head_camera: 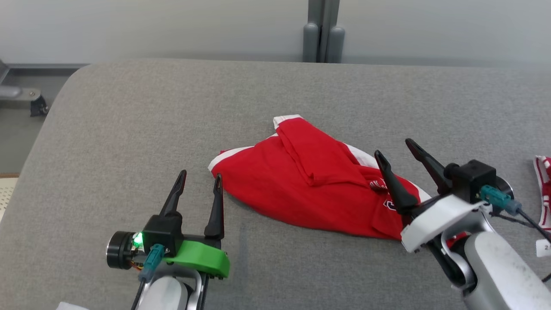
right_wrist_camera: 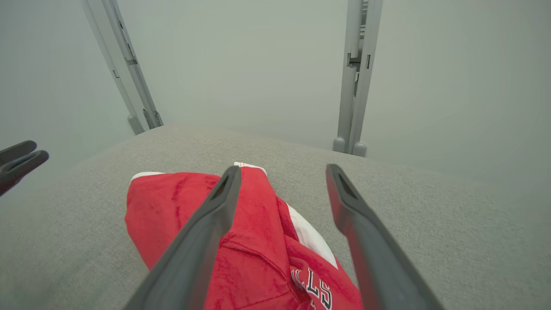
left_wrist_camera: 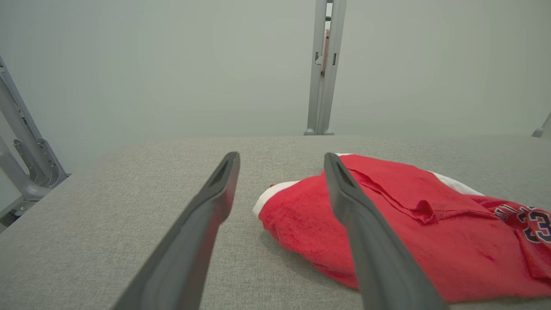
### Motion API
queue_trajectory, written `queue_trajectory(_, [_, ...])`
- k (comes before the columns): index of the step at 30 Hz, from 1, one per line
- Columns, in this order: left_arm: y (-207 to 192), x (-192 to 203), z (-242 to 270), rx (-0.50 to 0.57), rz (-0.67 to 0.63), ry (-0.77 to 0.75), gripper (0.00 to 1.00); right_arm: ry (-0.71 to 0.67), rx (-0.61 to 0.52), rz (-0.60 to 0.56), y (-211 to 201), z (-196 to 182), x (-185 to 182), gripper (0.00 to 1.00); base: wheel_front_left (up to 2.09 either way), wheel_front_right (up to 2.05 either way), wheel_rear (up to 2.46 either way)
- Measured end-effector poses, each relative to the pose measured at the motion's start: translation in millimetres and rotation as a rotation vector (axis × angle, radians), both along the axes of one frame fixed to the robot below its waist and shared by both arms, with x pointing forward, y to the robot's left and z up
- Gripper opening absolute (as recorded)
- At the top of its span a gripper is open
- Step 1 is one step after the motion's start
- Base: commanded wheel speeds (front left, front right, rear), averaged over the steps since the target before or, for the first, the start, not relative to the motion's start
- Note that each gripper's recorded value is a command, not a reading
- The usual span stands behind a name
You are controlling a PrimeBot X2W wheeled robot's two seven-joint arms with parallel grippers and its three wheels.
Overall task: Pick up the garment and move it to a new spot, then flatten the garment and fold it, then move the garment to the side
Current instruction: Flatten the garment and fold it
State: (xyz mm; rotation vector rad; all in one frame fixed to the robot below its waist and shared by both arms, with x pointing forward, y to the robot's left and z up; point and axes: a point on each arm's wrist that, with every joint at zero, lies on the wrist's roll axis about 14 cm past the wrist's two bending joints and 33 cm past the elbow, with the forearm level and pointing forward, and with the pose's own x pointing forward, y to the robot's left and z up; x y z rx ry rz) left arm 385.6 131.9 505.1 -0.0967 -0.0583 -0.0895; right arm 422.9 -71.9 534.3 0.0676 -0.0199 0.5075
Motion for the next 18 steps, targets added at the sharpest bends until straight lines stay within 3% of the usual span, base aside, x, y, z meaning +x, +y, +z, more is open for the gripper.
queue_trajectory(11, [49, 18, 0, -0.001, 0.152, 0.006, 1.0, 0.216, -0.099, 0.269, 69, -14, 82, 1.0, 0.0, 0.0, 0.0])
queue_trajectory(18, [55, 25, -8, -0.019, 0.177, 0.038, 1.0, 0.386, -0.233, 0.417, 109, -55, 110, 1.0, 0.0, 0.0, 0.0])
